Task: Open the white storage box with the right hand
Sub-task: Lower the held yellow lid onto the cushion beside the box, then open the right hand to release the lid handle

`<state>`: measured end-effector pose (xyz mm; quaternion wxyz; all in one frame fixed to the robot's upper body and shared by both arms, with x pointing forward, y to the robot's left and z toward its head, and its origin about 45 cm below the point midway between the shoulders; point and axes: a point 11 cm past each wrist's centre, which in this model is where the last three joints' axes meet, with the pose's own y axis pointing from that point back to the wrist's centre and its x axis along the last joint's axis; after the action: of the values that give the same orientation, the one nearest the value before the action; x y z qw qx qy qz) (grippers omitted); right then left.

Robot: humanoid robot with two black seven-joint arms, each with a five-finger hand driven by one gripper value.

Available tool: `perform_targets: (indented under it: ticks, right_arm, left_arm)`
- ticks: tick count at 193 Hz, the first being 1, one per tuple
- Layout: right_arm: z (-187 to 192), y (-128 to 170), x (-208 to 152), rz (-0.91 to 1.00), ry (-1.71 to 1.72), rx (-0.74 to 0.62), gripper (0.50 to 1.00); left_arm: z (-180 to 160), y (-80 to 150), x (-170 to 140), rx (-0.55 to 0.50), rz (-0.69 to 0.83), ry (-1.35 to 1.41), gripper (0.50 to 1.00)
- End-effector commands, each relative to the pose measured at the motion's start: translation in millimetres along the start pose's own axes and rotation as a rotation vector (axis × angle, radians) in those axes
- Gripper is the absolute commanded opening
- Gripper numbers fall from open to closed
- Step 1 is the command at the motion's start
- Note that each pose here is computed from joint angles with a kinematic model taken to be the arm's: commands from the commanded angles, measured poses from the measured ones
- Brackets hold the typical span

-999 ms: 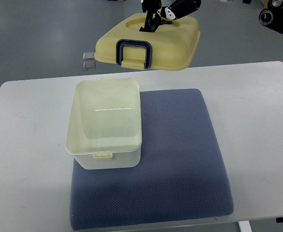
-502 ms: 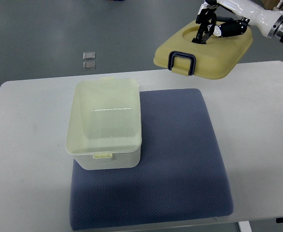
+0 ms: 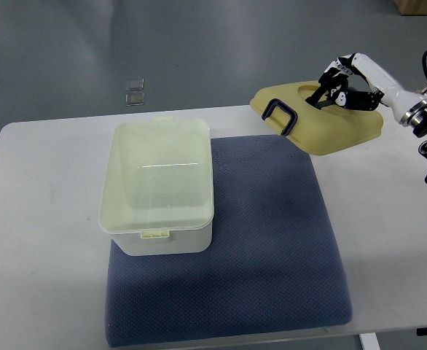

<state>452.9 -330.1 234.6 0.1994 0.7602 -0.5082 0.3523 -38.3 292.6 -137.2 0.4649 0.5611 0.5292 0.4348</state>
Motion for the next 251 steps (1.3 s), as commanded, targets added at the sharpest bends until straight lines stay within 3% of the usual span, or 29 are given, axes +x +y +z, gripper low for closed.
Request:
perform_targets:
  ticks: [1, 69, 251]
  right_arm:
    - [12, 7, -18, -0.005, -0.004, -0.036, 0.5]
    - [24, 21, -49, -0.026, -0.012, -0.07, 0.5]
    - [-21, 1, -140, -0.106, -0.02, 0.038, 0.5]
  left_arm:
    - [0, 0, 0, 0.0, 0.0, 0.0, 1.0]
    - [0, 0, -1, 0.0, -0.006, -0.001, 1.0]
    - [0, 0, 0, 0.001, -0.009, -0.004, 1.0]
